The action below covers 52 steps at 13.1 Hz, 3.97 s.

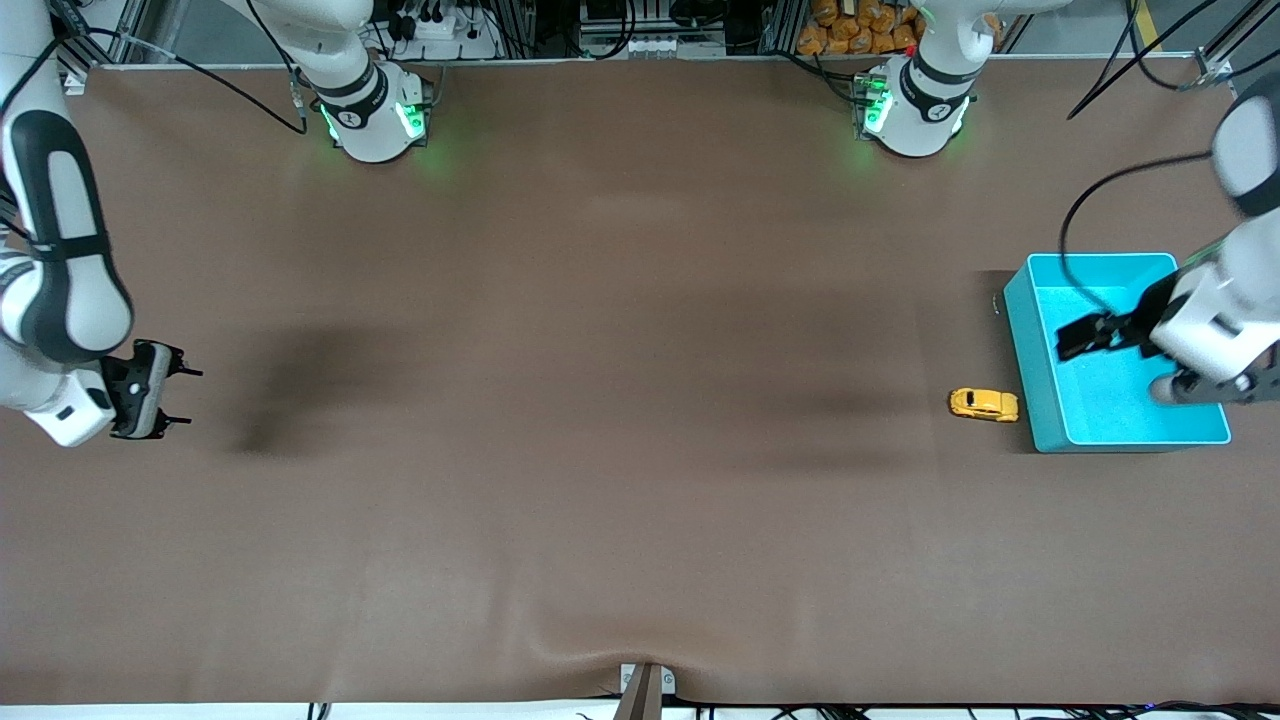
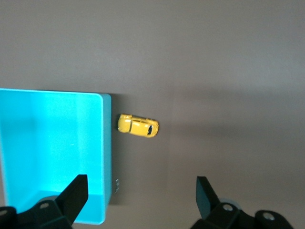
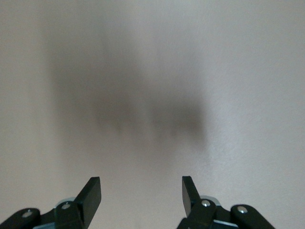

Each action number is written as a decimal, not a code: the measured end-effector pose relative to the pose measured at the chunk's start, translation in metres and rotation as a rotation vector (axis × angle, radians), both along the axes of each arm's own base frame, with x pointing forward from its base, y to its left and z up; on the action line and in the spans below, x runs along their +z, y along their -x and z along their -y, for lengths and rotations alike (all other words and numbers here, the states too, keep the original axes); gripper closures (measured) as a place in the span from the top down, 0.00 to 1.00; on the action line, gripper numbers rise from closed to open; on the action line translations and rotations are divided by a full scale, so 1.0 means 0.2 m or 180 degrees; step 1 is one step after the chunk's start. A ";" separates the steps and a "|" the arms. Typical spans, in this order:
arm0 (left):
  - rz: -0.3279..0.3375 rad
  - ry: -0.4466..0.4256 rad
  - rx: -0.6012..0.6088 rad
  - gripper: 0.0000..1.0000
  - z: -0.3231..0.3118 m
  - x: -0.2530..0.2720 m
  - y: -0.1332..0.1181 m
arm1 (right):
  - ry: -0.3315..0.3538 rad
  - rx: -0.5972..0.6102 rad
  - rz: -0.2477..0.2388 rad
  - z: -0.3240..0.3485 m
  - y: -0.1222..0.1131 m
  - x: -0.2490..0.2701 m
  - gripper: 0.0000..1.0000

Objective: Wind and store yellow beetle car
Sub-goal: 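Lower the left gripper to the car while the right gripper retracts, then grasp the yellow car with the left gripper and lift it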

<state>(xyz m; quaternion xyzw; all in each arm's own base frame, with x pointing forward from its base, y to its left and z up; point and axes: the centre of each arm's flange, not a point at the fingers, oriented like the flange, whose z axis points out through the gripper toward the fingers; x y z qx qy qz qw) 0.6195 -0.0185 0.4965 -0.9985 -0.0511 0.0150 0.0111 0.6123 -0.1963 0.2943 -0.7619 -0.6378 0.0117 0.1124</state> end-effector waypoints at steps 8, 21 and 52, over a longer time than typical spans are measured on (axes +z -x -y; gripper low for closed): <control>-0.0154 -0.0108 0.1935 1.00 0.00 -0.83 0.03 | -0.0020 -0.0756 0.0144 -0.23 -0.24 0.67 0.77; -0.0074 -0.0409 0.4017 1.00 -0.16 -1.27 0.01 | 0.0097 -0.1528 0.0087 -0.71 -0.13 1.37 1.00; 0.0327 -0.0321 0.3200 0.46 -0.08 -0.71 0.04 | 0.0718 -0.4267 -0.0155 -0.82 0.49 1.66 1.00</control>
